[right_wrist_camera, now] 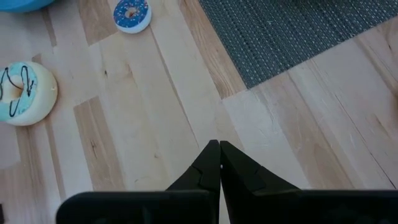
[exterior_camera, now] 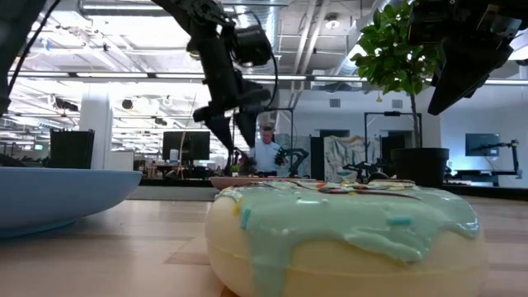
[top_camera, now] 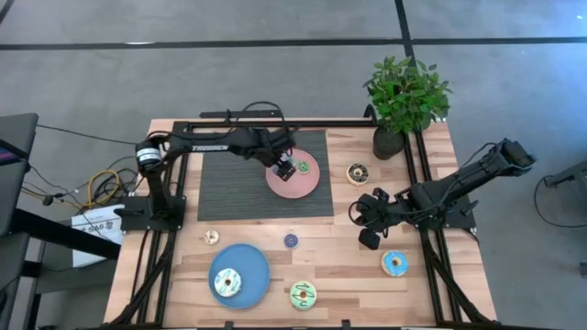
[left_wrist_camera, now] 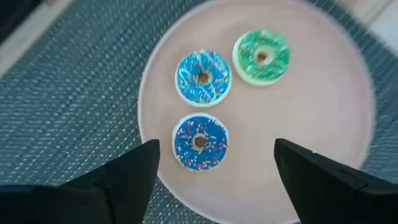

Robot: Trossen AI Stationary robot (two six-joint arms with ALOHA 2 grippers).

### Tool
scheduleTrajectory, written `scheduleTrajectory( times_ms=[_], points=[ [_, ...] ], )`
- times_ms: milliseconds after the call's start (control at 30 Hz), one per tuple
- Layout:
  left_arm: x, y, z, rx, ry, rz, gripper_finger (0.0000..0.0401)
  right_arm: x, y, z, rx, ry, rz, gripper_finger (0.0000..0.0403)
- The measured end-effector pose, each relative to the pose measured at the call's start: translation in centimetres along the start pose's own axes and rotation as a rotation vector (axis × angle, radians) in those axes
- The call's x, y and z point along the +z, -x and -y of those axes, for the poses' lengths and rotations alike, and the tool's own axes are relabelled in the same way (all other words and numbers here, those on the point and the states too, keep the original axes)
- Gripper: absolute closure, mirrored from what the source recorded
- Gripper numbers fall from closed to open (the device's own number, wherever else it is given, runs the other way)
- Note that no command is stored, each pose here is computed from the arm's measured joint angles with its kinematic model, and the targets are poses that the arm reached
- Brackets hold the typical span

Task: Pick & Place donuts
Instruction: Put the small white donut on the pink plate

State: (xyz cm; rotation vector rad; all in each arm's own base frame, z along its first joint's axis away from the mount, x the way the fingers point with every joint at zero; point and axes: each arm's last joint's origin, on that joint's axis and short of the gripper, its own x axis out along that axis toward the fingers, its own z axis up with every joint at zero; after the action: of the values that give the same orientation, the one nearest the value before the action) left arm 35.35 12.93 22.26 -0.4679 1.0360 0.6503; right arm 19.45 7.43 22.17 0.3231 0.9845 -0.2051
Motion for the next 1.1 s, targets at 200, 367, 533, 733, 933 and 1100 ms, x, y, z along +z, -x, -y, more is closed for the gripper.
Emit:
scheduleTrajectory(
  times_ms=[200, 367, 533, 733, 933, 1100],
  points=[
    [-0.1, 2.5, 0.0, -0.018, 0.034, 0.036, 0.0090, 0.0, 0.0, 0.0, 0.000, 0.000, 0.000, 0.0402],
    [-1.0, 4.3, 1.0, -0.039, 0.022, 0.026, 0.0090, 0.0, 0.0, 0.0, 0.000, 0.000, 0.000, 0.0402],
    [-1.9, 6.0, 2.5, -0.117, -0.014, 0.020, 0.0090, 0.0, 0.0, 0.0, 0.000, 0.000, 0.000, 0.0402],
    [-4.1, 8.0, 4.1, -0.101, -0.055, -0.027, 0.0090, 0.0, 0.0, 0.0, 0.000, 0.000, 0.000, 0.0402],
    [-8.0, 8.9, 5.1, -0.089, 0.004, -0.055, 0.0090, 0.0, 0.0, 0.0, -0.001, 0.000, 0.000, 0.0402],
    [-12.0, 9.3, 5.1, -0.066, 0.147, -0.078, 0.0090, 0.0, 0.0, 0.0, -0.001, 0.001, 0.001, 0.0402]
  ],
)
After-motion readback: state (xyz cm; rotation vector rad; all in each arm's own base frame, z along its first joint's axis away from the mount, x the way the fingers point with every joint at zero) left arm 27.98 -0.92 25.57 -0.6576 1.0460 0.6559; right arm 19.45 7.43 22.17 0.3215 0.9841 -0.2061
